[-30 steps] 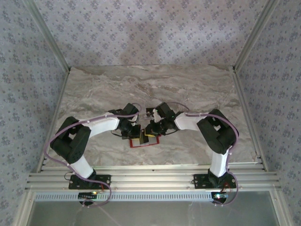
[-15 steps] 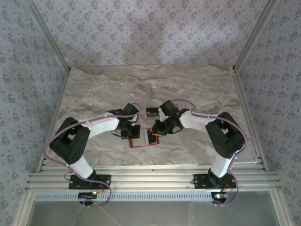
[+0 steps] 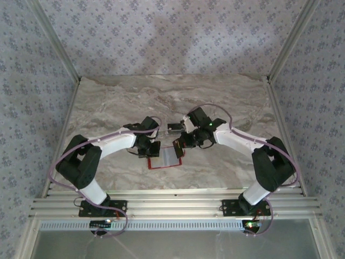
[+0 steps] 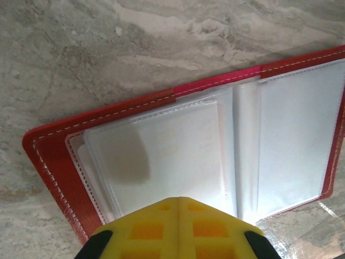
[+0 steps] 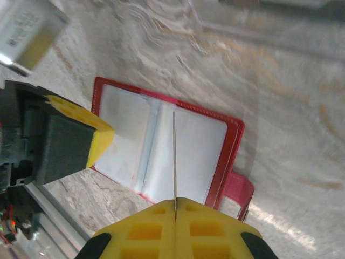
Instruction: Take the credit cards out of the card holder
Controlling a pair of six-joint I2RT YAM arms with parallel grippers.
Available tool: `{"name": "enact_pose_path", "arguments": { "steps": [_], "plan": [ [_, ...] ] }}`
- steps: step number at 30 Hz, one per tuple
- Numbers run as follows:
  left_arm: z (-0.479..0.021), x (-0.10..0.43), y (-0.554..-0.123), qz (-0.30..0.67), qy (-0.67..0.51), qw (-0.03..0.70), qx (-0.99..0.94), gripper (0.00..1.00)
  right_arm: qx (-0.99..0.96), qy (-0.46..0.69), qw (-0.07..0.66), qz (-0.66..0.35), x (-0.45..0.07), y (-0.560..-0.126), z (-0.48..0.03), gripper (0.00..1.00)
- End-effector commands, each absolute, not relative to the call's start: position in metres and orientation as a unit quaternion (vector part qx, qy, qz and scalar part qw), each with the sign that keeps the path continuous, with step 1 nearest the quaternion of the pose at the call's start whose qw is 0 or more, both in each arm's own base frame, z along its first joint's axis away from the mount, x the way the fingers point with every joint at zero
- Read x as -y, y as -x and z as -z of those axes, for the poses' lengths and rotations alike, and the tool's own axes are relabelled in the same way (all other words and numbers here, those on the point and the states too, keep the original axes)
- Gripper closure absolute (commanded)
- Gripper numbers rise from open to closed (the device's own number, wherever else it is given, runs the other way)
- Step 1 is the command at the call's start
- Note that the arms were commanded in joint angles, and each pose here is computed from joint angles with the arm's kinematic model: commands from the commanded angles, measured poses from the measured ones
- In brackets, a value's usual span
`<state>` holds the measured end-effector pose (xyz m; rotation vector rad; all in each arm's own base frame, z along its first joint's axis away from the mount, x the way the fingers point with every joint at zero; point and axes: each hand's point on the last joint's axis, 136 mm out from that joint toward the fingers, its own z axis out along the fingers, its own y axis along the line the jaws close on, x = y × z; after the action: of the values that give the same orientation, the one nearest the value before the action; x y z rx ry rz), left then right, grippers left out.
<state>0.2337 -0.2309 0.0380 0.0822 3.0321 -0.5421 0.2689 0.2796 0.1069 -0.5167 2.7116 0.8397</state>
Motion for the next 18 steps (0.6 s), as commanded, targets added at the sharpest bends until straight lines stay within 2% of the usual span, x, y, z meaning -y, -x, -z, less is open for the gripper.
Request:
{"name": "enact_pose_path", "arguments": {
  "steps": [1,6,10,18],
  "plan": [
    [-0.056,0.233,-0.237,0.187,-0.03,0.051,-0.981,0.98,-0.912,0.286,0.174,-0.238,-0.271,-0.279,-0.129,0.98],
    [-0.058,0.227,-0.235,0.184,-0.026,0.059,-0.981,0.98,-0.845,0.461,0.187,-0.196,-0.277,-0.28,-0.14,0.97],
    [-0.059,0.221,-0.234,0.18,-0.019,0.068,-0.981,0.96,-0.779,0.586,0.163,-0.153,-0.272,-0.277,-0.142,0.97],
    [-0.07,0.205,-0.237,0.193,0.012,0.098,-0.976,0.92,-0.703,0.696,0.137,-0.053,-0.263,-0.309,-0.138,0.98]
  ]
}}
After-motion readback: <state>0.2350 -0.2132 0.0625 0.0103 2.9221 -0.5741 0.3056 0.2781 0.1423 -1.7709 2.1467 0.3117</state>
